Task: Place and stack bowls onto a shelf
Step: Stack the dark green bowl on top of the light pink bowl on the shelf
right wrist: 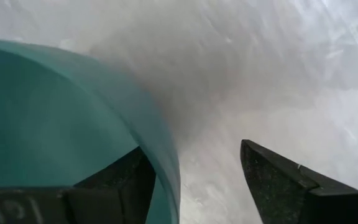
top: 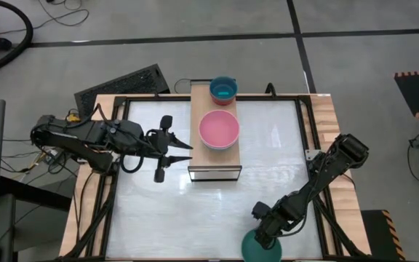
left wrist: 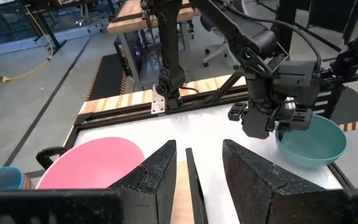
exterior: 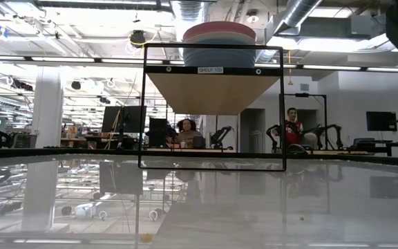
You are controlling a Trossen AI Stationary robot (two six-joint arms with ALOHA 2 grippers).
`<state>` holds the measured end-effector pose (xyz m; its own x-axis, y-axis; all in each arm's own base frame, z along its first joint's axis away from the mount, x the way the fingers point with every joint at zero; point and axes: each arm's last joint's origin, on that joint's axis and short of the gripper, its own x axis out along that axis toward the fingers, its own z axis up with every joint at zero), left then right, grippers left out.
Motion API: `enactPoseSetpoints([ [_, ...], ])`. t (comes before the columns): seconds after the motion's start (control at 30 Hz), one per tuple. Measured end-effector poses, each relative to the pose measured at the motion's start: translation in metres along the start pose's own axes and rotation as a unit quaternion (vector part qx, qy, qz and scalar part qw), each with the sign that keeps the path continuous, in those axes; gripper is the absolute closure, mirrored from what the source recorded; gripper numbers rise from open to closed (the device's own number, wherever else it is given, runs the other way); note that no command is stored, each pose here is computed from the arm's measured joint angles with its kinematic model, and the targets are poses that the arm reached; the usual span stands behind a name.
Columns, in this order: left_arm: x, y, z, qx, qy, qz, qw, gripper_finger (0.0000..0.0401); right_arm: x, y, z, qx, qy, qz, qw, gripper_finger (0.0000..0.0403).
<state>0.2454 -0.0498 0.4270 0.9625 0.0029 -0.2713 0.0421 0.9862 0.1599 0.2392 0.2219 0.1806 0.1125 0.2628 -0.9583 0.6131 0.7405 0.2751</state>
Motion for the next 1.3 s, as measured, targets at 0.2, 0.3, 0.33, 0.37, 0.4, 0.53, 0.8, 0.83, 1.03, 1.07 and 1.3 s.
enactPoseSetpoints([
  [0.2,0.000,0.000,0.000,0.000,0.000,0.000,1.000,0.0282,0.000,-0.001,0.000,-0.013,0.006,-0.004,1.000,0.0210],
  [0.3,0.000,0.000,0.000,0.004,-0.001,0.000,1.000,0.0282,0.000,-0.002,-0.001,-0.013,0.010,-0.009,1.000,0.0269],
  [0.33,0.000,0.000,0.000,0.007,0.000,0.000,1.000,0.0282,0.000,-0.002,-0.001,-0.013,0.010,-0.009,1.000,0.0294],
  [0.37,0.000,0.000,0.000,0.010,-0.001,0.000,1.000,0.0282,0.000,-0.003,0.000,-0.011,0.010,-0.012,1.000,0.0321],
  [0.4,0.000,0.000,0.000,0.015,0.000,0.001,1.000,0.0282,0.000,-0.004,0.001,-0.008,0.011,-0.016,1.000,0.0352],
  [0.53,0.000,0.001,0.000,0.046,-0.001,0.009,0.999,0.0282,-0.007,-0.006,0.008,-0.005,0.015,-0.015,1.000,0.0380],
  [0.8,0.002,0.000,0.000,0.167,0.003,0.010,0.986,0.0282,-0.097,-0.008,0.029,-0.037,-0.006,0.008,0.999,0.0380],
  [0.83,0.004,0.000,0.000,0.202,0.005,0.010,0.979,0.0282,-0.113,-0.010,0.031,-0.037,-0.017,0.014,0.999,0.0380],
  [1.03,0.018,-0.013,-0.002,0.468,0.001,-0.004,0.884,0.0282,-0.207,-0.032,0.047,-0.003,-0.107,0.080,0.991,0.0380],
  [1.07,0.022,-0.018,-0.003,0.514,0.003,-0.011,0.858,0.0282,-0.219,-0.036,0.050,0.003,-0.119,0.091,0.989,0.0380],
  [1.3,0.059,-0.032,0.002,0.623,-0.040,0.037,0.780,0.0282,-0.251,-0.054,0.073,0.016,-0.144,0.066,0.987,0.0380],
])
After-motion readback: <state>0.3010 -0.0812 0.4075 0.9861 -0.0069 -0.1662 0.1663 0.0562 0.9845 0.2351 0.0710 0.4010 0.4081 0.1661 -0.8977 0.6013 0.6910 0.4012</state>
